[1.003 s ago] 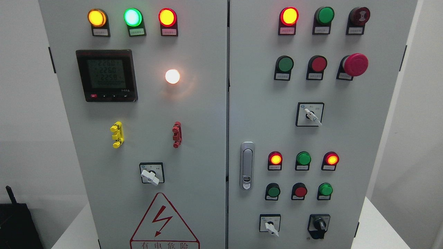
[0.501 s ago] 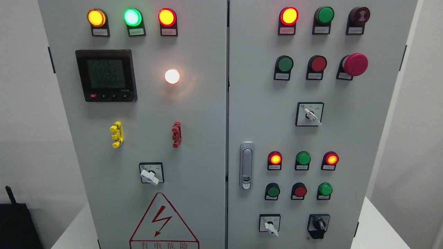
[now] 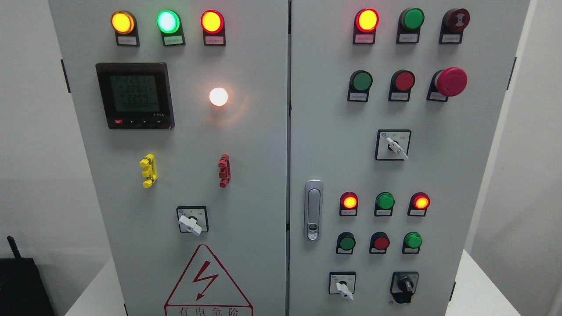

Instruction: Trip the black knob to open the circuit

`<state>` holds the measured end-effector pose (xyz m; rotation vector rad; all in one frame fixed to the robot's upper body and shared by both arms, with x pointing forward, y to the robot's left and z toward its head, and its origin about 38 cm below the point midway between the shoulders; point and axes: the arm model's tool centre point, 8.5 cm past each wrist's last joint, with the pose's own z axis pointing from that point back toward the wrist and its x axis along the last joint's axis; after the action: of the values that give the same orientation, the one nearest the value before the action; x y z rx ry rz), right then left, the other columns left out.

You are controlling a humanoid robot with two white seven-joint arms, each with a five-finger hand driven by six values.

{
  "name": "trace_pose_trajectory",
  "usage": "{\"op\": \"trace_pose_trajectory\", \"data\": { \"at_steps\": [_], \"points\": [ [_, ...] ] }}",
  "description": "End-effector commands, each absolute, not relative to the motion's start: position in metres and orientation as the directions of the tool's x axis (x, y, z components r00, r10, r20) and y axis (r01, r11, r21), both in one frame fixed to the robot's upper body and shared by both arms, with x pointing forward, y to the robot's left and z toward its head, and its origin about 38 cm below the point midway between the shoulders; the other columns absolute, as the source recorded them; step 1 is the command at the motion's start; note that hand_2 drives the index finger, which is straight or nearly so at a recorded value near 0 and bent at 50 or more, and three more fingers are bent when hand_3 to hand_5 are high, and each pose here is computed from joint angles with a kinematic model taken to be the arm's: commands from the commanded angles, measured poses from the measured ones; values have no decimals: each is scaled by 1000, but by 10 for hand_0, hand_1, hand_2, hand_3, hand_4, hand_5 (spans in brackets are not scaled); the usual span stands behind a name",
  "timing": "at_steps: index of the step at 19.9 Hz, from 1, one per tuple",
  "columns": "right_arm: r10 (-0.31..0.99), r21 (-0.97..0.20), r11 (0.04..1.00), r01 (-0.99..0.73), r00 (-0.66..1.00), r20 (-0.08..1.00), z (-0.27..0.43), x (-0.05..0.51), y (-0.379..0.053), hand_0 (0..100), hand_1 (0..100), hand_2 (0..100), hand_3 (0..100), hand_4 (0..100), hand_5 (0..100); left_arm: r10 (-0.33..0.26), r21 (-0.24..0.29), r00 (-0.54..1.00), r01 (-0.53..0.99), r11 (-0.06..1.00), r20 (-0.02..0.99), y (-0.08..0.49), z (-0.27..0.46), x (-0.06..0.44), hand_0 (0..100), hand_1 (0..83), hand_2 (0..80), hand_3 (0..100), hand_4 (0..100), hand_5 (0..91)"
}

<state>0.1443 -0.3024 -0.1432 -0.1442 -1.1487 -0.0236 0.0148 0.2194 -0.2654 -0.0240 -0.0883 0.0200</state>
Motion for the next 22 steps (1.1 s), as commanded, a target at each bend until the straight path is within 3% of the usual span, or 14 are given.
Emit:
{"op": "trace_pose_trajectory", "data": {
  "at_steps": [1,3,8,11,17,22],
  "points": [
    [54,-94,990,101,341,938,-127,159,-303,264,702,0,883,700,397,24,-25,996,-22,999,86,219,-265,15,120,389,0,0,0,0],
    [49,-80,992,100,286,957,-114,167,-300,305,709,0,893,715,441,24,-25,996,-22,999,86,219,-265,15,120,389,0,0,0,0],
    [30,-50,992,117,163,986,-81,189,-293,623,817,0,897,764,606,24,-25,996,-22,999,86,219,-265,15,120,389,0,0,0,0],
    [16,-26,994,109,91,996,-60,200,-287,728,846,0,914,784,660,24,-25,996,-22,999,86,219,-265,15,120,389,0,0,0,0],
    [-8,11,995,102,-29,1000,-21,218,-277,812,850,0,989,845,765,24,-25,996,-22,999,86,219,-265,15,120,389,0,0,0,0],
    [-11,21,994,111,-89,996,0,229,-280,802,826,0,1000,923,876,24,-27,996,-22,999,88,218,-265,16,120,389,0,0,0,0]
  ]
}}
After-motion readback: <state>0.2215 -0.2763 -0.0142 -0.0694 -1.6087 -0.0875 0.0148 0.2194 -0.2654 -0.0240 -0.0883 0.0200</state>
